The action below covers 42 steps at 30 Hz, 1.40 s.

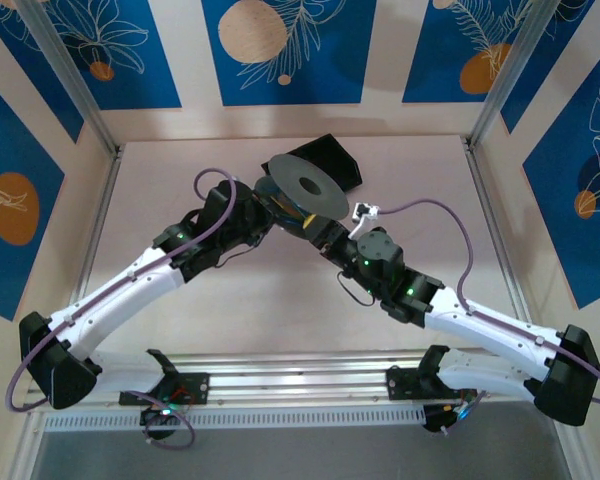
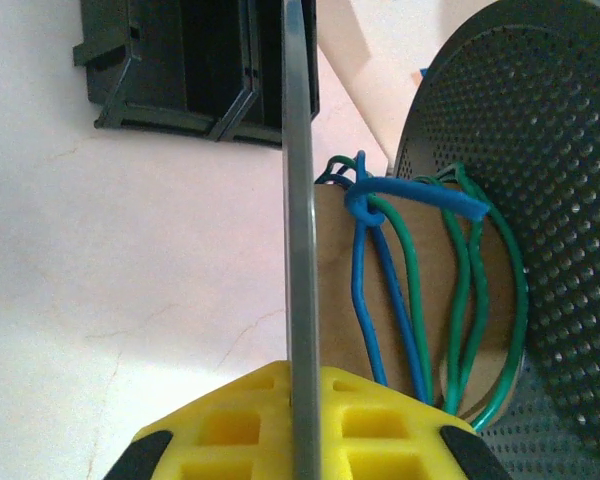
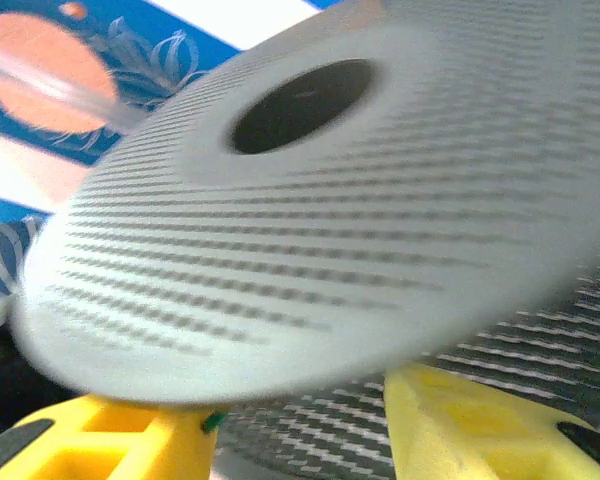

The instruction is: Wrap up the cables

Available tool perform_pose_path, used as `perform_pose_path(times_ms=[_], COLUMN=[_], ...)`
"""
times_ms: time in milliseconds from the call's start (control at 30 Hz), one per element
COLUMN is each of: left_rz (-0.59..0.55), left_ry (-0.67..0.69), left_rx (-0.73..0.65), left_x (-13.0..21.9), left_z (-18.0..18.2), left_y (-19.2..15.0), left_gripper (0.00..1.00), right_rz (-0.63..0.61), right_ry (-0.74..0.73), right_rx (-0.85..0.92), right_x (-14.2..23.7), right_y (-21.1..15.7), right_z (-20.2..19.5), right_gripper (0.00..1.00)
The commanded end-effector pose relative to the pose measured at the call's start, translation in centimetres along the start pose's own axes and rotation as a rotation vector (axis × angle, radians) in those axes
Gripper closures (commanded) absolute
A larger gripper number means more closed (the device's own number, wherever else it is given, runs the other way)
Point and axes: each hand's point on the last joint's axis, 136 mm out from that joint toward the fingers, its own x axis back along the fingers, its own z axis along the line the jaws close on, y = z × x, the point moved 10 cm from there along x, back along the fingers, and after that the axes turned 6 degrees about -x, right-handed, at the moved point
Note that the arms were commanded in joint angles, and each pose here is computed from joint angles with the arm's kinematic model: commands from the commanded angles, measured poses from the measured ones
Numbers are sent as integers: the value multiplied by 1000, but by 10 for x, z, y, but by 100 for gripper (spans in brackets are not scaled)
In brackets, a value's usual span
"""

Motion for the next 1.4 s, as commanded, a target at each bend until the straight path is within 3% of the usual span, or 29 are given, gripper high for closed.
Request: perform_pose_path(times_ms=[0, 200, 467, 633, 700, 1000, 1200, 1367], left_rz=[-22, -15, -60, -126, -150, -188, -123, -107], left_ry=[-162, -160, -126, -89, -78, -34, 12, 11], left_rx=[-24, -60, -146, -253, -306, -640, -812, -832], left_x=[22, 23, 34, 52, 62, 121, 163, 178], left_z=[-37, -44, -47, -47, -48, -47, -19, -1], left_y=[8, 9, 15, 23, 27, 38, 33, 28], left_gripper=[100, 100, 100, 100, 100, 100, 100, 100], right_rz=[26, 127, 198, 200, 189, 185, 268, 303], right_ry=[132, 262, 361, 412, 419, 271, 155, 146], right_rx=[161, 317, 364, 428, 472, 651, 684, 655], right_x=[5, 2, 14, 48, 66, 128, 132, 125], right_y=[4, -1, 0, 15, 22, 42, 34, 27], right_z=[36, 69, 92, 105, 106, 74, 45, 36], right_gripper=[50, 44, 39, 22, 0, 1, 1, 1])
